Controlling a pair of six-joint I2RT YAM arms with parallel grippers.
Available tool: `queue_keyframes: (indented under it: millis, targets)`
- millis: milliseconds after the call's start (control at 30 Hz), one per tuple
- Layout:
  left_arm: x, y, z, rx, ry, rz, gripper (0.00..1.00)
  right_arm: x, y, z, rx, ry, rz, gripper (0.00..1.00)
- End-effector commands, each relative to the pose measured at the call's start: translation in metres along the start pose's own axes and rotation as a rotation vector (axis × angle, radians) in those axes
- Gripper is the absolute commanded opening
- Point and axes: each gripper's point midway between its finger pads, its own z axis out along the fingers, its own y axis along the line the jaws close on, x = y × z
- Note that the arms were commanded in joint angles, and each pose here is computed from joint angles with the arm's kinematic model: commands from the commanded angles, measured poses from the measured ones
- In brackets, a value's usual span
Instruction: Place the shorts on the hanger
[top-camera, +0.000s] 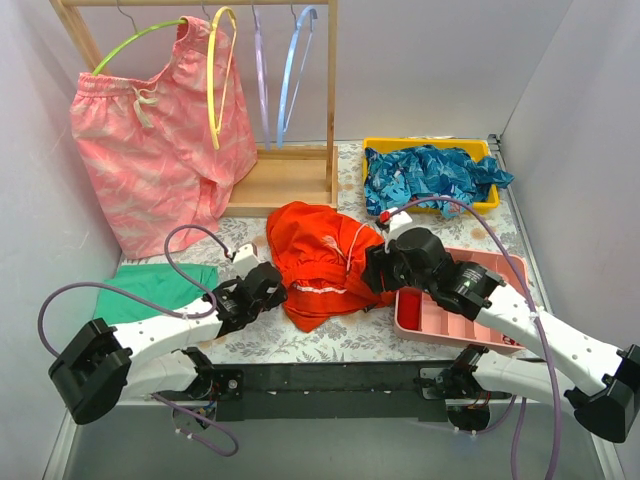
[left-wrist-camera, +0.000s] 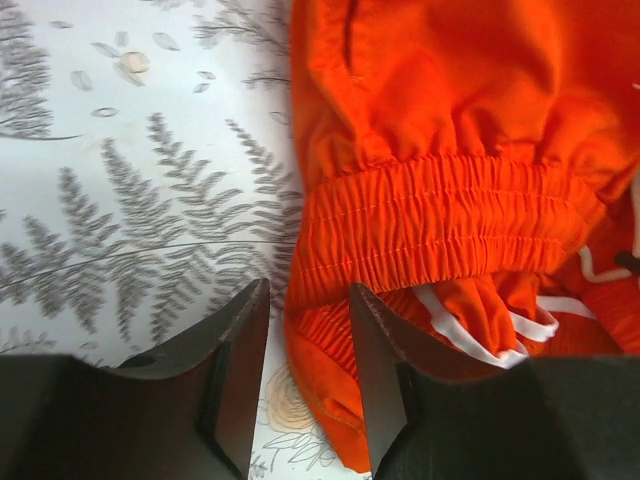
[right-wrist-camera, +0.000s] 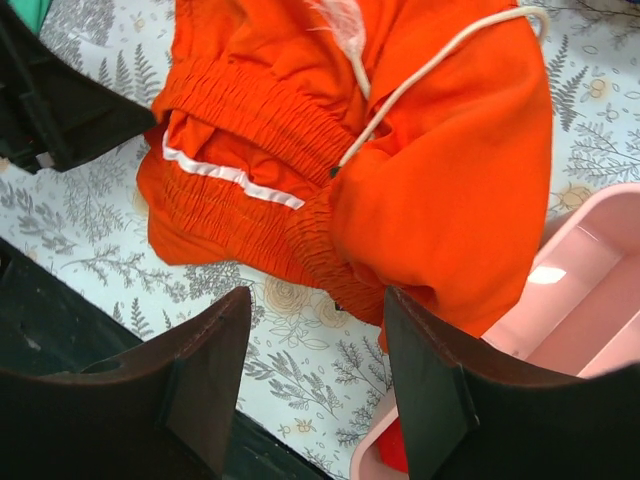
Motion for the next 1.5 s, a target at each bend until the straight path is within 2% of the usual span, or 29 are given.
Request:
queue_keyframes:
  millis: [0, 333, 467, 633, 733, 767, 867, 933, 1067, 1300, 1467]
  targets:
    - [0.001, -0.026, -0.002, 0.148, 0.013, 0.021, 0.37, -0.015, 0.017, -0.011, -0.066, -0.037, -0.1, 0.64]
    - [0.022, 0.002, -0.011, 0.146, 0.061, -0.008, 0.37, -0.006, 0.014, -0.002, -0.015, 0.008, -0.15, 0.64]
    - [0.014, 0.004, -0.003, 0.104, 0.016, -0.019, 0.44, -0.002, 0.015, 0.003, -0.013, 0.028, -0.156, 0.64]
    - [-0.002, -0.01, 0.015, 0.074, -0.028, 0.004, 0.45, 0.01, 0.018, 0.01, 0.018, 0.088, -0.2, 0.67]
    - [-0.009, -0.01, 0.023, 0.048, -0.055, 0.022, 0.38, 0.02, 0.017, 0.012, 0.046, 0.124, -0.228, 0.7]
    - [-0.015, -0.013, 0.022, 0.049, -0.071, 0.031, 0.3, 0.022, 0.017, 0.013, 0.05, 0.13, -0.23, 0.7]
    - [-0.04, -0.028, 0.014, 0.069, -0.14, 0.037, 0.18, 0.029, 0.011, 0.018, 0.081, 0.147, -0.239, 0.74]
    - [-0.053, -0.031, 0.007, 0.054, -0.168, 0.051, 0.0, 0.03, 0.009, 0.022, 0.098, 0.14, -0.24, 0.77]
    - [-0.074, -0.052, -0.015, 0.094, -0.174, 0.066, 0.0, 0.034, 0.01, 0.031, 0.104, 0.146, -0.253, 0.8]
    - [-0.09, -0.062, -0.058, 0.139, -0.126, 0.112, 0.0, 0.046, 0.008, 0.049, 0.192, 0.187, -0.298, 0.81]
    - [-0.109, -0.067, -0.094, 0.171, -0.13, 0.092, 0.0, 0.049, 0.009, 0.061, 0.214, 0.194, -0.293, 0.81]
